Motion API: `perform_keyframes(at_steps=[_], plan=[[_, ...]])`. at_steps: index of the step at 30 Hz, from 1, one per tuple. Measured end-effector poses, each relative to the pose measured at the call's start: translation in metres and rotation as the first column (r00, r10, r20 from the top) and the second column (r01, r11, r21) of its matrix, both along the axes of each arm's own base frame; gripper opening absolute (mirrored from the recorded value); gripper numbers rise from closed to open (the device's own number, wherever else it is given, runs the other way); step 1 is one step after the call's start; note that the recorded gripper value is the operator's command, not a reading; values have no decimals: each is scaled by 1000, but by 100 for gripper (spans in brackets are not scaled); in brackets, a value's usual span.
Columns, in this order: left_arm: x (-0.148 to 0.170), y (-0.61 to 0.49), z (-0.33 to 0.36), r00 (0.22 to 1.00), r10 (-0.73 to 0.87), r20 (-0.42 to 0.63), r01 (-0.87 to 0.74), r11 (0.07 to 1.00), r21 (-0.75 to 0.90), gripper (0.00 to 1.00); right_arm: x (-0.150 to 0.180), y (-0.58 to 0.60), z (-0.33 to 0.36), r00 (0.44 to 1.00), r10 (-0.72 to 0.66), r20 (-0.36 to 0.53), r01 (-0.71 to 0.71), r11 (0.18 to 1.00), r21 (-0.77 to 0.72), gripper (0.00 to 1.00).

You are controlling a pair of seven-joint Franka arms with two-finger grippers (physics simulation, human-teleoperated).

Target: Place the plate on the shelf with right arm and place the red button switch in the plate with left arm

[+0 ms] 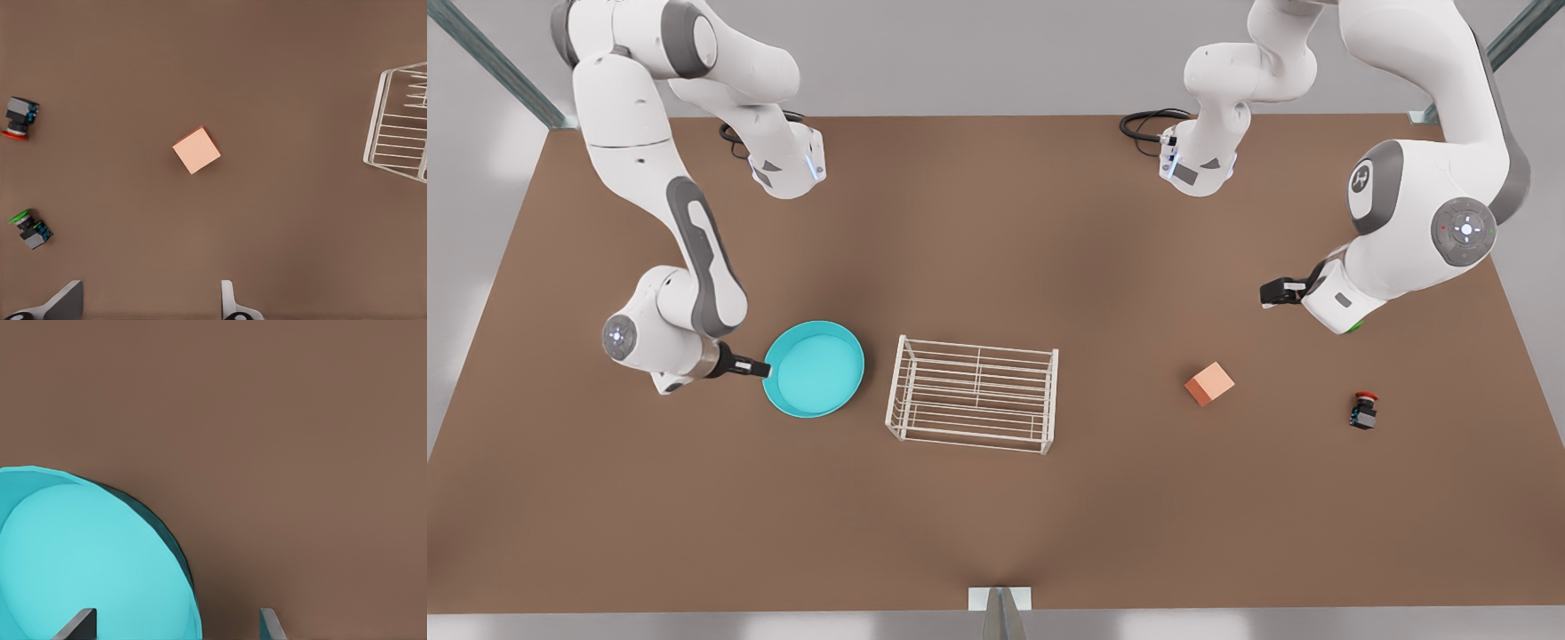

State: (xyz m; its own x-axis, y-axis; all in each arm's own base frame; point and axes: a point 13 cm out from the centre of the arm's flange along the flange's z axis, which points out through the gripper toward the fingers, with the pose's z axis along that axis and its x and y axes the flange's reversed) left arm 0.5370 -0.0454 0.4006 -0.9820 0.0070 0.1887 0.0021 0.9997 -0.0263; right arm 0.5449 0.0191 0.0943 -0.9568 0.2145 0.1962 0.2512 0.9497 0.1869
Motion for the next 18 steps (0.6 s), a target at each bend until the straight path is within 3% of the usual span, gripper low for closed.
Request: perform_keyframes(at_steps=[14, 18], plan=[[25, -25, 6, 999, -27, 41, 27, 1000, -8, 100, -15, 2, -27, 999, -37, -12, 38, 997, 71, 90], [31, -18, 6, 999, -9, 45, 9, 1000, -7, 100, -13, 3, -31, 1000, -11, 13, 10, 998, 70, 80]])
